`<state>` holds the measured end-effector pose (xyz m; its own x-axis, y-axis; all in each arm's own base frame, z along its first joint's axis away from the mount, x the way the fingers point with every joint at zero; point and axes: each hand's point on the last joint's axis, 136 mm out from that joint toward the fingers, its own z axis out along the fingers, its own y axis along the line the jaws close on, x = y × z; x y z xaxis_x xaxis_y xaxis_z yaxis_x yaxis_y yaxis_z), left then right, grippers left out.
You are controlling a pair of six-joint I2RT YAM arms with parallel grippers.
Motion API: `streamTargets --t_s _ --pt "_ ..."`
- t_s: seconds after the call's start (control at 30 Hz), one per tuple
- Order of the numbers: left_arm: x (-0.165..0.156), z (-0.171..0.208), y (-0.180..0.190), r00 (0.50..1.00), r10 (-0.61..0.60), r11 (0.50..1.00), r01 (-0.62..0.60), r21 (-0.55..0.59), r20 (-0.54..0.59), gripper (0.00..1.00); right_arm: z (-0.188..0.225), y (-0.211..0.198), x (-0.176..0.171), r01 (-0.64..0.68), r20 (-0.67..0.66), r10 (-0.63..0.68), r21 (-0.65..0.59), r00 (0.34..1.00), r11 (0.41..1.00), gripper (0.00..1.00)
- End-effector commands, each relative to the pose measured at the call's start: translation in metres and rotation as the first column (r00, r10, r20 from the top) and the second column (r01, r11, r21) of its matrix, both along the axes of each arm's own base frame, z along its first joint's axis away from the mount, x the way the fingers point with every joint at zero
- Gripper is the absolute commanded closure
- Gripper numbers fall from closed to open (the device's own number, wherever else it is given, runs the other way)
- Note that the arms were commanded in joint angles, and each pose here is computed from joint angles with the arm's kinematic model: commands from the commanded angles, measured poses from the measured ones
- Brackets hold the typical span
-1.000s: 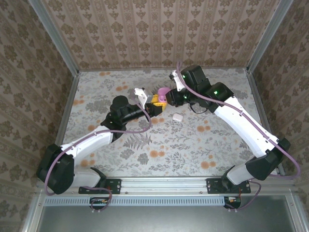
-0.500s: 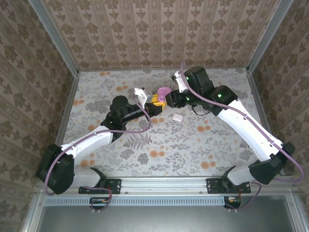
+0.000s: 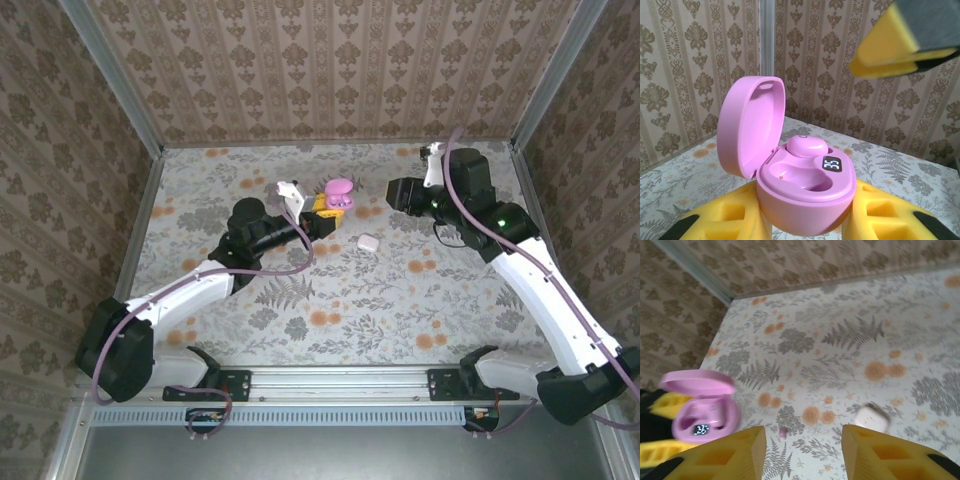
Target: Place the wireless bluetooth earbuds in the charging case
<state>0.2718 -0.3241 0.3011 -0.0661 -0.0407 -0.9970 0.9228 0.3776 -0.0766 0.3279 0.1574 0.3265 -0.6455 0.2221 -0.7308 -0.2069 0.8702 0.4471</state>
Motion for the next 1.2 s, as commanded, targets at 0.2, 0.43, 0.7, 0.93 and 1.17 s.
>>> streamTargets --t_s 0.2,0.43,0.7,0.93,1.17 --pt "0.006 0.028 0.04 0.987 0.126 0.992 -0.125 -0.023 0.095 0.67 -0.117 0.047 0.002 -0.039 -0.379 0.092 0.144 0.921 0.989 0.57" --pt "-0.003 0.035 0.082 0.962 0.242 0.97 -0.244 0.003 0.129 0.67 -0.185 0.122 -0.002 -0.193 -0.51 0.249 0.16 0.823 0.968 0.6" --pt "-0.02 0.042 0.107 0.943 0.293 0.955 -0.297 0.006 0.159 0.67 -0.245 0.188 0.005 -0.343 -0.606 0.377 0.177 0.701 0.922 0.63" --pt "-0.024 0.045 0.111 0.941 0.297 0.954 -0.3 -0.006 0.163 0.67 -0.27 0.212 0.009 -0.402 -0.665 0.396 0.155 0.633 0.902 0.63" --pt "-0.025 0.047 0.11 0.942 0.29 0.956 -0.293 -0.009 0.167 0.67 -0.281 0.22 0.012 -0.426 -0.689 0.394 0.136 0.608 0.894 0.63"
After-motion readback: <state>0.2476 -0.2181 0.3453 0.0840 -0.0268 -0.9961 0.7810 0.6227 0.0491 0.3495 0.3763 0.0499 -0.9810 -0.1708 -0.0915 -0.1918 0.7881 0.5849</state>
